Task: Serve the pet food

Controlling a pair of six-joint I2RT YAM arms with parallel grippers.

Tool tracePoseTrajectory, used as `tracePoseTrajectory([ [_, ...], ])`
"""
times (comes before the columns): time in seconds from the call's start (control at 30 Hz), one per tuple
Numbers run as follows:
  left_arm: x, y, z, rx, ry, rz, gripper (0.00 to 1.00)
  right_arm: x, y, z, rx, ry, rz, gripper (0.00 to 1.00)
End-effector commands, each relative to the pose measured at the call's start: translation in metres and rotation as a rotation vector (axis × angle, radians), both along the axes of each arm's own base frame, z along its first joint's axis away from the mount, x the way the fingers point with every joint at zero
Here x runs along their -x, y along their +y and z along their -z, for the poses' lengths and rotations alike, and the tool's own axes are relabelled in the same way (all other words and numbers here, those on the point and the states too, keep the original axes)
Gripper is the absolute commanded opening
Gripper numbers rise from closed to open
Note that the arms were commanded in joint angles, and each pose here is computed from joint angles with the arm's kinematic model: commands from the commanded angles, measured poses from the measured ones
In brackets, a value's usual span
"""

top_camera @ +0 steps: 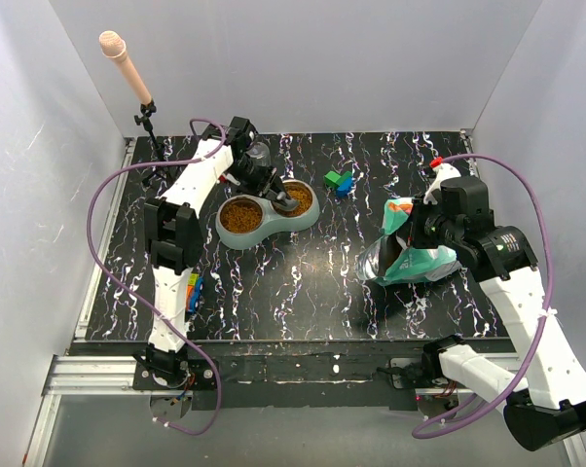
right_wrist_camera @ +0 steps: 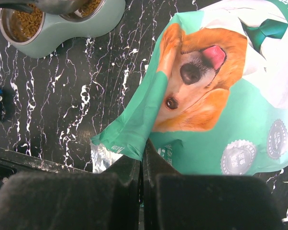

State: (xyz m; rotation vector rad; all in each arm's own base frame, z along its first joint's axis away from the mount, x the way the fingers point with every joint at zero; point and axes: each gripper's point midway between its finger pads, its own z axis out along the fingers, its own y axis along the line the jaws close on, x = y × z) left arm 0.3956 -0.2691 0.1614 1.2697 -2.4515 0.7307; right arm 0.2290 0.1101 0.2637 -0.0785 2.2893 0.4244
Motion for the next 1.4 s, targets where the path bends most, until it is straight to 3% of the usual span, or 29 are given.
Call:
tracePoseTrajectory([
  [0.0, 0.060, 0.019, -0.042, -0.063, 0.213, -0.055, 0.00, -0.016, 0.002, -0.029, -0.039, -0.130, 0.016, 0.01],
  [0.3, 0.075, 0.023, -0.072, -0.050, 0.206, -0.124, 0.00, -0.016, 0.003, -0.031, -0.046, -0.123, 0.018, 0.01],
  [0.5, 0.084, 0.023, -0.059, -0.049, 0.254, -0.096, 0.00, -0.019, 0.005, -0.033, -0.049, -0.122, 0.015, 0.01],
  [1.0, 0.090, 0.028, -0.065, -0.059, 0.220, -0.095, 0.00, -0.016, 0.003, -0.035, -0.050, -0.120, 0.018, 0.01],
  [1.1, 0.090, 0.025, -0.063, -0.038, 0.119, 0.001, 0.00, -0.018, 0.004, -0.038, -0.049, -0.119, 0.018, 0.01],
  [1.37, 0.102, 0.020, -0.089, 0.079, -0.354, 0.161, 0.00, -0.033, 0.008, -0.046, -0.018, -0.092, 0.007, 0.01],
])
